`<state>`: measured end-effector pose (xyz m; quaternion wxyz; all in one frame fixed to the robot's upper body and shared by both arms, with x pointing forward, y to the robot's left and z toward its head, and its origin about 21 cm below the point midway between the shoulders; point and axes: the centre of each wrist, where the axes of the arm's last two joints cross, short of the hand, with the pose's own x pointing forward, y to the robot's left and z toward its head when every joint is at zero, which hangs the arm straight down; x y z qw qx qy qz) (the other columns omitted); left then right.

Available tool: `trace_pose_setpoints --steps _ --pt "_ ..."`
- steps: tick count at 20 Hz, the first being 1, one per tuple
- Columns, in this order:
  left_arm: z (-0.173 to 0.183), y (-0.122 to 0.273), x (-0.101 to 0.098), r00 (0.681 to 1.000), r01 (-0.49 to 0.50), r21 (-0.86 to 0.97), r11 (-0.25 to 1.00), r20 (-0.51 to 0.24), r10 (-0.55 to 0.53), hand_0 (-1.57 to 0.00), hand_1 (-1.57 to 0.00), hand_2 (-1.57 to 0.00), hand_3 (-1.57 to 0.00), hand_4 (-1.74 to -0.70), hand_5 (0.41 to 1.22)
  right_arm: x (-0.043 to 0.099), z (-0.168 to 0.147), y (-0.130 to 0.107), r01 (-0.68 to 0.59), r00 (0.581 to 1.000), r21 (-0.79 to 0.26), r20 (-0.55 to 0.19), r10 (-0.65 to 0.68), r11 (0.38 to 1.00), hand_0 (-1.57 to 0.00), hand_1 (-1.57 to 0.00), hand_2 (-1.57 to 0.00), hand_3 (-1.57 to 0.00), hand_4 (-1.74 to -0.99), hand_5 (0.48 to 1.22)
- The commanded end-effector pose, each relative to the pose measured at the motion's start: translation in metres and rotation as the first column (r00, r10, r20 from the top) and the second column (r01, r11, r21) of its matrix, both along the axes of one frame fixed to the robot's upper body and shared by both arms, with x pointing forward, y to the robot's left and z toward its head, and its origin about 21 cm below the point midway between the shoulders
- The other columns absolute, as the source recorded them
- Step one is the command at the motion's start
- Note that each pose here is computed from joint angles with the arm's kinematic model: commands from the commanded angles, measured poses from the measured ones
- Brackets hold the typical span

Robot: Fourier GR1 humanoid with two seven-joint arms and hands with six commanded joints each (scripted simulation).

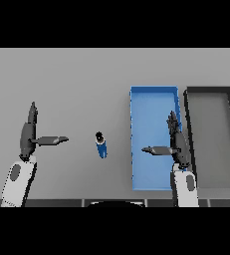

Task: Pick up the blue pipe and place it into the blue bin.

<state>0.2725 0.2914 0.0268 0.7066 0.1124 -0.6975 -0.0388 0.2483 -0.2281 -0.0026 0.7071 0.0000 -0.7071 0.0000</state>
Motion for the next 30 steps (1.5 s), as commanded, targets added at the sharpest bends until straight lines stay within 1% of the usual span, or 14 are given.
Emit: trace_pose_setpoints --steps 1,6,7,8,11,14,17,18,19,21,25,27,28,30 --pt "0.000 -0.001 0.000 1.000 0.001 0.000 1.000 0.006 -0.001 0.00 0.00 0.00 0.00 -1.01 0.586 0.000 0.000 -0.001 0.001 1.000 0.000 0.000 -0.001 1.000 0.00 0.00 0.00 0.00 -1.222 0.603" --pt "-0.002 -0.003 -0.004 1.000 0.006 0.003 1.000 0.010 -0.006 0.00 0.00 0.00 0.00 -1.01 0.586 -0.002 0.001 -0.006 0.006 1.000 -0.005 0.003 -0.006 1.000 0.00 0.00 0.00 0.00 -1.222 0.603" --pt "-0.003 0.006 -0.011 0.990 0.140 0.075 0.987 0.007 -0.141 0.00 0.00 0.00 0.00 -1.01 0.586 -0.009 0.005 -0.016 -0.042 0.997 -0.107 0.060 0.048 0.993 0.00 0.00 0.00 0.00 -1.222 0.603" --pt "-0.002 0.012 -0.016 0.977 0.213 0.111 0.971 0.000 -0.214 0.00 0.00 0.00 0.00 -1.01 0.588 -0.017 0.006 -0.018 -0.079 0.993 -0.158 0.079 0.092 0.984 0.00 0.00 0.00 0.00 -1.227 0.603" --pt "0.000 0.025 -0.024 0.955 0.297 0.158 0.942 -0.023 -0.297 0.00 0.00 0.00 0.00 -1.01 0.589 -0.027 0.013 -0.025 -0.111 0.988 -0.219 0.085 0.132 0.969 0.00 0.00 0.00 0.00 -1.232 0.599" --pt "0.001 0.028 -0.025 0.941 0.338 0.149 0.929 -0.023 -0.339 0.00 0.00 0.00 0.00 -1.01 0.589 -0.028 0.014 -0.020 -0.120 0.989 -0.243 0.056 0.137 0.963 0.00 0.00 0.00 0.00 -1.226 0.593" --pt "0.006 0.021 -0.029 0.900 0.435 0.127 0.892 -0.028 -0.435 0.00 0.00 0.00 0.00 -1.02 0.587 -0.029 0.015 -0.019 -0.128 0.987 -0.244 0.067 0.149 0.961 0.00 0.00 0.00 0.00 -1.216 0.587" --pt "0.006 0.020 -0.032 0.884 0.468 0.130 0.874 -0.051 -0.465 0.00 0.00 0.00 0.00 -1.02 0.582 -0.029 0.013 -0.019 -0.128 0.988 -0.248 0.057 0.146 0.960 0.00 0.00 0.00 0.00 -1.215 0.587" --pt "0.007 0.018 -0.033 0.867 0.499 0.130 0.857 -0.074 -0.493 0.00 0.00 0.00 0.00 -1.02 0.573 -0.029 0.016 -0.024 -0.126 0.987 -0.246 0.069 0.147 0.961 0.00 0.00 0.00 0.00 -1.220 0.589" --pt "0.008 0.005 -0.035 0.825 0.565 0.128 0.815 -0.112 -0.554 0.00 0.00 0.00 0.00 -1.04 0.548 -0.025 0.016 -0.022 -0.142 0.981 -0.255 0.095 0.171 0.956 0.00 0.00 0.00 0.00 -1.223 0.601" --pt "0.008 -0.020 -0.039 0.756 0.649 0.096 0.754 -0.186 -0.627 0.00 0.00 0.00 0.00 -1.08 0.488 -0.026 0.015 -0.019 -0.144 0.979 -0.244 0.106 0.174 0.959 0.00 0.00 0.00 0.00 -1.239 0.606" --pt "0.002 -0.034 -0.041 0.723 0.686 0.087 0.723 -0.194 -0.663 0.00 0.00 0.00 0.00 -1.09 0.472 -0.023 0.014 -0.021 -0.132 0.983 -0.252 0.092 0.160 0.959 0.00 0.00 0.00 0.00 -1.248 0.612" --pt "0.001 -0.039 -0.040 0.710 0.700 0.092 0.708 -0.195 -0.676 0.00 0.00 0.00 0.00 -1.09 0.463 -0.025 0.017 -0.020 -0.133 0.980 -0.248 0.111 0.164 0.960 0.00 0.00 0.00 0.00 -1.256 0.616" --pt "-0.006 -0.049 -0.045 0.688 0.722 0.087 0.686 -0.195 -0.699 0.00 0.00 0.00 0.00 -1.10 0.447 -0.027 0.012 -0.021 -0.141 0.980 -0.243 0.105 0.170 0.960 0.00 0.00 0.00 0.00 -1.262 0.617"
